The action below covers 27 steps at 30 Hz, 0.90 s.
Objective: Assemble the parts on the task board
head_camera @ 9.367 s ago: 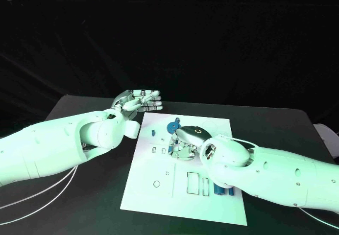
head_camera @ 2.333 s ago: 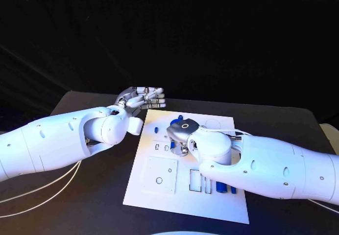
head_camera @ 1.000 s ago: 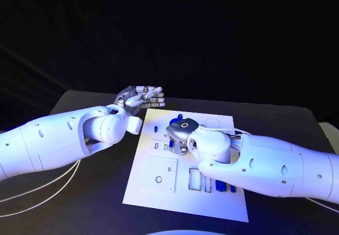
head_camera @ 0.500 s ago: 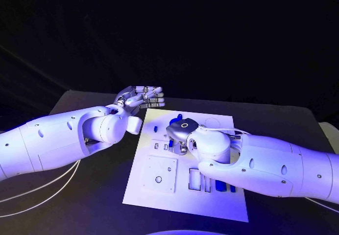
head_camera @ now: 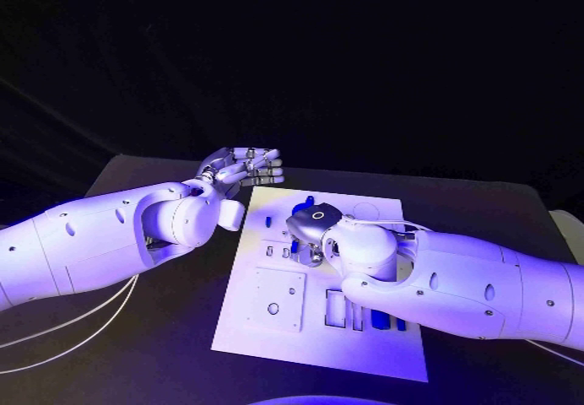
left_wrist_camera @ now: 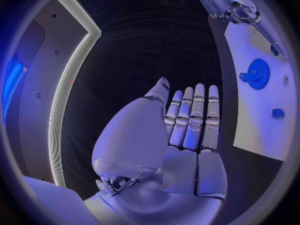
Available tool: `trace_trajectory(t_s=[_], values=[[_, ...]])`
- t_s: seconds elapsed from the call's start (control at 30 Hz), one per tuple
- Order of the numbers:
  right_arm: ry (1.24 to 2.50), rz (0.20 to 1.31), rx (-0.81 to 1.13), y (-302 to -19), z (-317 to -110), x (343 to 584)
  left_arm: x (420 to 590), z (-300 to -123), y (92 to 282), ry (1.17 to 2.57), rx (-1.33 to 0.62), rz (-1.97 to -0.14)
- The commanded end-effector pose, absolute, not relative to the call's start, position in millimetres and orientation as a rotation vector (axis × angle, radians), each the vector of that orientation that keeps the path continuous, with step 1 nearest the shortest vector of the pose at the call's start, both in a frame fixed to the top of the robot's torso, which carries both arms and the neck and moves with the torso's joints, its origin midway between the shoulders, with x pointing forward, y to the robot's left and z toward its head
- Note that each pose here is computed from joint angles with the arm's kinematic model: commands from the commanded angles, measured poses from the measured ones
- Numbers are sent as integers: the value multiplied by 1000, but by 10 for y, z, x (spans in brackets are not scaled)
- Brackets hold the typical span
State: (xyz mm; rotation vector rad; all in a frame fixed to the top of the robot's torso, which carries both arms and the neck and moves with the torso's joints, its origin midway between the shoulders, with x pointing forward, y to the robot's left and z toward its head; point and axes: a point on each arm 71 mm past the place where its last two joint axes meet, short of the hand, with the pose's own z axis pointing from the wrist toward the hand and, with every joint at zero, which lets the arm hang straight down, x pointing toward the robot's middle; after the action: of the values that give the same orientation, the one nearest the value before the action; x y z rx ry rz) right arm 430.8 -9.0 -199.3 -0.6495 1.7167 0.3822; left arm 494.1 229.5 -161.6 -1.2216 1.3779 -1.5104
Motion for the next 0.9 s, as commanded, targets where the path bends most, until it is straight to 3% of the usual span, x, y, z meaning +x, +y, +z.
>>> trace_trajectory(t_s=[0.03, 0.9], values=[[1729, 372, -667, -95, -2025, 4299, 4938, -1603, 2278, 1380, -1213, -1526], [1731, 363, -660, -112, -2026, 4304, 4938, -1603, 2283, 1378, -1214, -1524]])
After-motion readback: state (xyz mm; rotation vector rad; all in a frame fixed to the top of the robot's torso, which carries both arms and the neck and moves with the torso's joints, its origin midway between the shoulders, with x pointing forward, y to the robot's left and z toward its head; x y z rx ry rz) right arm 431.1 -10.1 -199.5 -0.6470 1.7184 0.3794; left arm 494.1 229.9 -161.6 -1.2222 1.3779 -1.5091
